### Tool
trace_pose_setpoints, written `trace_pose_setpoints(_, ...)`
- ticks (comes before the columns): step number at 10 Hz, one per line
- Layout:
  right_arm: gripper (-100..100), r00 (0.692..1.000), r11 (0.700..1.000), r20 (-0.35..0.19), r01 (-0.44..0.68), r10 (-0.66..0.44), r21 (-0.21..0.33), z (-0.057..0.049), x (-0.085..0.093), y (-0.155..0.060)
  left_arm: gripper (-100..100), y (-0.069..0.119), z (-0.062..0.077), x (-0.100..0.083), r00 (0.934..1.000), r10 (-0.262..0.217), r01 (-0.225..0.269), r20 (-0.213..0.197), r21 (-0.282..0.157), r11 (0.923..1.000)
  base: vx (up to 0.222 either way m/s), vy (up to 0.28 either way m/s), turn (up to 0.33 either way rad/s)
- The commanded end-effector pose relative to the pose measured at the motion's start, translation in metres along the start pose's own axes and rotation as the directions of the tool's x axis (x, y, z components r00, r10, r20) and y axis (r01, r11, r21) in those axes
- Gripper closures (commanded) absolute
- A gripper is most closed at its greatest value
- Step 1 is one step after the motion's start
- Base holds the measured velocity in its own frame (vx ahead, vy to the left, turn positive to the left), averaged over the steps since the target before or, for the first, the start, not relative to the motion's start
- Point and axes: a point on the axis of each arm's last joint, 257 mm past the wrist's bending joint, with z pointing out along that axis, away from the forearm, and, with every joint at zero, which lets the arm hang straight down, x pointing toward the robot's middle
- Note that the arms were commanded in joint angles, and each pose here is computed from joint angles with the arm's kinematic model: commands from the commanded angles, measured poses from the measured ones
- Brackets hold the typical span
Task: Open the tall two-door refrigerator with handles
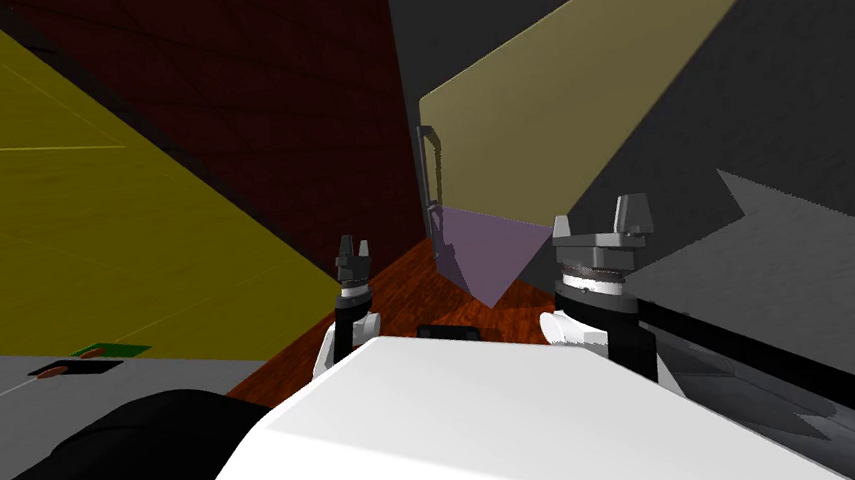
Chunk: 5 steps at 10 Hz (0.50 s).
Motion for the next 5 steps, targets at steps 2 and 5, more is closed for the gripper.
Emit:
trace_pose_setpoints(2, 0, 1.0, 1.0, 0.0, 0.0, 0.0, 0.0, 0.0, 0.0, 0.0, 0, 0.0, 0.0, 0.0, 1.0, 0.0, 0.0, 0.0, 0.0, 1.0, 0.0, 0.0, 0.0)
trace_pose_setpoints(5, 0, 1.0, 1.0, 0.0, 0.0, 0.0, 0.0, 0.0, 0.0, 0.0001, 0, -0.0001, 0.0, 0.0, 1.0, 0.0, 0.0, 0.0, 0.0, 1.0, 0.0, 0.0, 0.0)
